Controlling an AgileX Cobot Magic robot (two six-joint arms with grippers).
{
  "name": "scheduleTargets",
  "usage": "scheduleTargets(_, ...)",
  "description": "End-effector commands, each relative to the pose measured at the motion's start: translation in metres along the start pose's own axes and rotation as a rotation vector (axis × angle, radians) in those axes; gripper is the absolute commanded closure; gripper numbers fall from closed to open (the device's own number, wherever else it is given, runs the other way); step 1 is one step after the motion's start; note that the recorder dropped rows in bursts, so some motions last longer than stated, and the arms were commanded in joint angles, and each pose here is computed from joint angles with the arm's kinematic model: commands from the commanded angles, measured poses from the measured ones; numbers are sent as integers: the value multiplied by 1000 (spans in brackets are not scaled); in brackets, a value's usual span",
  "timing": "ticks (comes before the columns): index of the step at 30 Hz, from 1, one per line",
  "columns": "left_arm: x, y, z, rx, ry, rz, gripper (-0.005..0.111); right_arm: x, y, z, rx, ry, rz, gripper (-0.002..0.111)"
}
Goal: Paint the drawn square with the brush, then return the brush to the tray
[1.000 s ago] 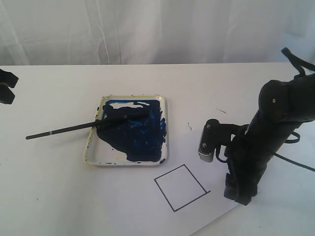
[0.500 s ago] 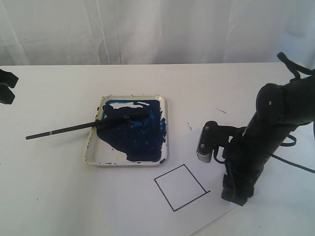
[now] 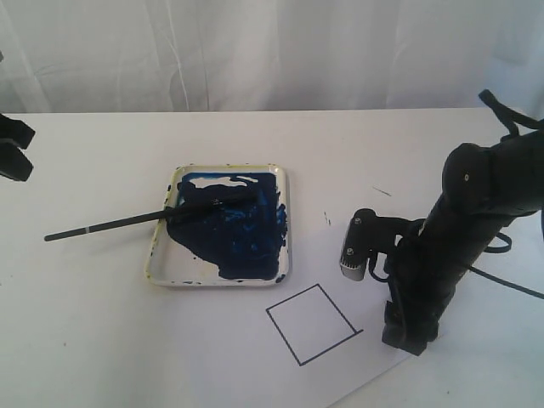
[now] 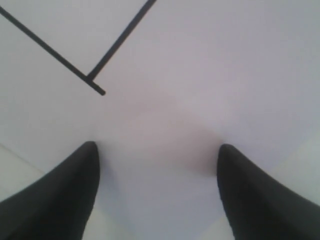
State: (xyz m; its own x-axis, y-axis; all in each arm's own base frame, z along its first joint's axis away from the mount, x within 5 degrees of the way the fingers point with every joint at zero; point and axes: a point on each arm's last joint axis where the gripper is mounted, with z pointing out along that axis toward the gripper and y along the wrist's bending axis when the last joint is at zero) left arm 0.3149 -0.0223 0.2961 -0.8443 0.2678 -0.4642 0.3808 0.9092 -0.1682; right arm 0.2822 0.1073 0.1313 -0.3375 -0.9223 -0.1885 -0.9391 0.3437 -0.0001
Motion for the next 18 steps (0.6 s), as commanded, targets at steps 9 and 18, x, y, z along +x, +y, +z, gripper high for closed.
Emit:
scheduleTargets(9,-4,-15,42,42,123,141,84,3,3,8,-40,24,-2,45)
scheduleTargets(18,-18,-9,80,106,-9,344,48,3,3,8,-42,23,-1,45)
